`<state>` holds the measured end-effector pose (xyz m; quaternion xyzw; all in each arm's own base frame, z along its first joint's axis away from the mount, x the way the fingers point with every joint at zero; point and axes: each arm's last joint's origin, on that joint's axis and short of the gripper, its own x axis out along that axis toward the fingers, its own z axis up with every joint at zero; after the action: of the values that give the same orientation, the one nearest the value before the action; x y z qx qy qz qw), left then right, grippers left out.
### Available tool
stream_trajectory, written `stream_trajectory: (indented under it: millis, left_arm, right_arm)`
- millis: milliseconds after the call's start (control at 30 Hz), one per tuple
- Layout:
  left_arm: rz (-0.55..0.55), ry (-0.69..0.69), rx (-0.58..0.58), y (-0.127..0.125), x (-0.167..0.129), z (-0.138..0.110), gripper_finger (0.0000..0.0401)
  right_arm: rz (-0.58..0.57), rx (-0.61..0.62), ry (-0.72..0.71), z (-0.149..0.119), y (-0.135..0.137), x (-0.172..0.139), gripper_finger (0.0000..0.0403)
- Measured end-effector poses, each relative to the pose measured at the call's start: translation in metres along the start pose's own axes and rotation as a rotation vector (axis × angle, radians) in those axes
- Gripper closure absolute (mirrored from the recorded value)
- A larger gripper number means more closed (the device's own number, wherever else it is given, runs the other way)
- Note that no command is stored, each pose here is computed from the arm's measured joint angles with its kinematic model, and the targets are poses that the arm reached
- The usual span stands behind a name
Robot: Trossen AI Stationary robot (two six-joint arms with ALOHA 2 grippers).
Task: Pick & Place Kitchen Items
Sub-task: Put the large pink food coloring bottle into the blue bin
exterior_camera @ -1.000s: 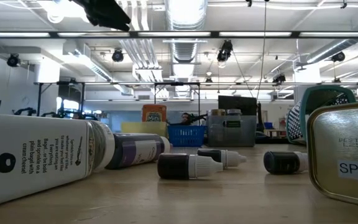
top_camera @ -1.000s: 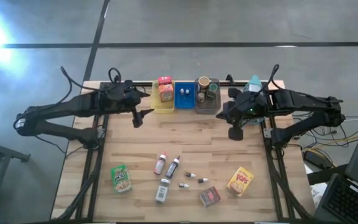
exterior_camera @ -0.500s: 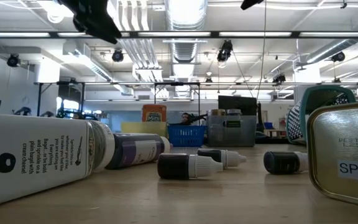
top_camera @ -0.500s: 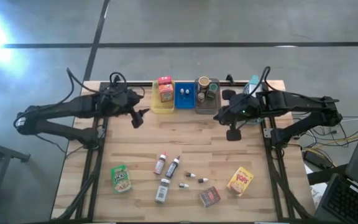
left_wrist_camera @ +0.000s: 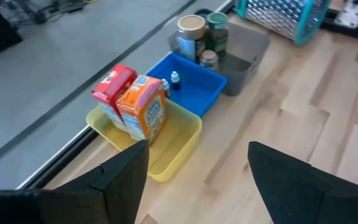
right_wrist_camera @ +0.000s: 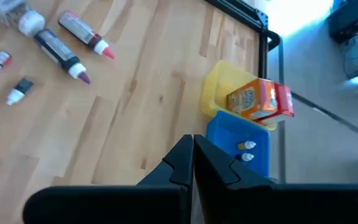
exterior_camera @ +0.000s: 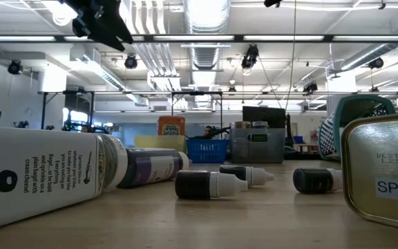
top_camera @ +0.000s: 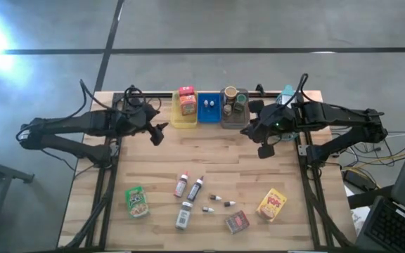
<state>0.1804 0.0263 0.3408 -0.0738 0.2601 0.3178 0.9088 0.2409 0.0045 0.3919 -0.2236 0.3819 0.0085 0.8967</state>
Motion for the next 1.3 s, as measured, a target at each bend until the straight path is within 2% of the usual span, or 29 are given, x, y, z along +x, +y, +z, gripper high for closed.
stream_trajectory:
  millis: [100,267,333,567,800,1000,1300]
  left_arm:
    - [0.031,-0.003,-0.007,-0.002,0.003,0.000,0.0122]
    - [0.042,0.025,0.039,-0.006,0.011,-0.002,0.0124]
    - [0.046,0.037,0.016,-0.008,0.014,-0.002,0.0124]
    - [0.105,0.189,-0.029,-0.009,0.014,-0.007,0.0124]
    - [0.102,0.271,-0.075,-0.029,0.019,-0.015,0.0124]
    - [0.059,0.305,-0.145,-0.058,0.012,-0.015,0.0124]
    - [0.030,0.350,-0.220,-0.102,0.008,-0.025,0.0124]
  right_arm:
    - [0.005,0.009,0.009,-0.001,0.000,0.000,0.0394]
    - [0.029,0.111,0.063,-0.007,0.003,-0.001,0.0394]
    - [0.028,0.150,0.077,-0.008,0.004,0.001,0.0394]
    - [0.016,0.180,0.046,-0.005,0.002,0.002,0.0394]
    - [0.000,0.079,0.002,0.000,0.001,0.003,0.0394]
    - [-0.013,-0.010,0.014,-0.003,-0.005,0.005,0.0394]
    - [-0.049,-0.062,0.050,-0.012,-0.022,0.008,0.0394]
